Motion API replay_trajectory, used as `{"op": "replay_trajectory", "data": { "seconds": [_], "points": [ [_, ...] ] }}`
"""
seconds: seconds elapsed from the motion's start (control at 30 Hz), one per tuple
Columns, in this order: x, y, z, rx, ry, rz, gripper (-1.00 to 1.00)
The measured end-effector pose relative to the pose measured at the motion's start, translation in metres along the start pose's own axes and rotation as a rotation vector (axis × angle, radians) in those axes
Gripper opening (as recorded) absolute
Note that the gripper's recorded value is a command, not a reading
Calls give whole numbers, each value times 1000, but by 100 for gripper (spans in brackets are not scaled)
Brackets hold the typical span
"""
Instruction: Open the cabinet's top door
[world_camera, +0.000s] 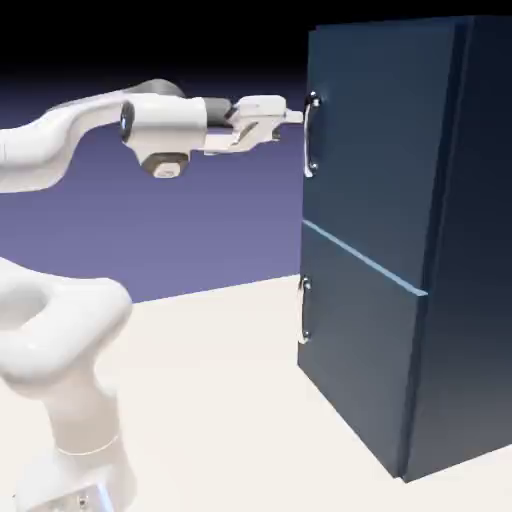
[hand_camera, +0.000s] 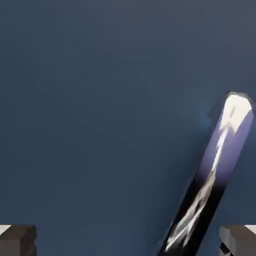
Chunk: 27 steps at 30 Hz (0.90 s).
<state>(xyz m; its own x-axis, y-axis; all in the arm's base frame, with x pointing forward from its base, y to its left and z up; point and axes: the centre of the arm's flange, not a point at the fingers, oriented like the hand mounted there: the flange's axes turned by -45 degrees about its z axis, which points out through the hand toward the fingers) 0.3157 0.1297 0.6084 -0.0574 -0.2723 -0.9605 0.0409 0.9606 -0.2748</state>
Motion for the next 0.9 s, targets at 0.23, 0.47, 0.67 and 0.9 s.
{"op": "replay_trajectory", "data": {
  "seconds": [0.23, 0.47, 0.67, 0.9],
  "points": [
    [14, 29, 20, 1, -46, 279, 0],
    [13, 28, 62, 1, -45, 278, -100],
    [21, 9, 22, -126, -65, 279, -100],
    [30, -19, -20, -260, -80, 269, -100]
  ]
}}
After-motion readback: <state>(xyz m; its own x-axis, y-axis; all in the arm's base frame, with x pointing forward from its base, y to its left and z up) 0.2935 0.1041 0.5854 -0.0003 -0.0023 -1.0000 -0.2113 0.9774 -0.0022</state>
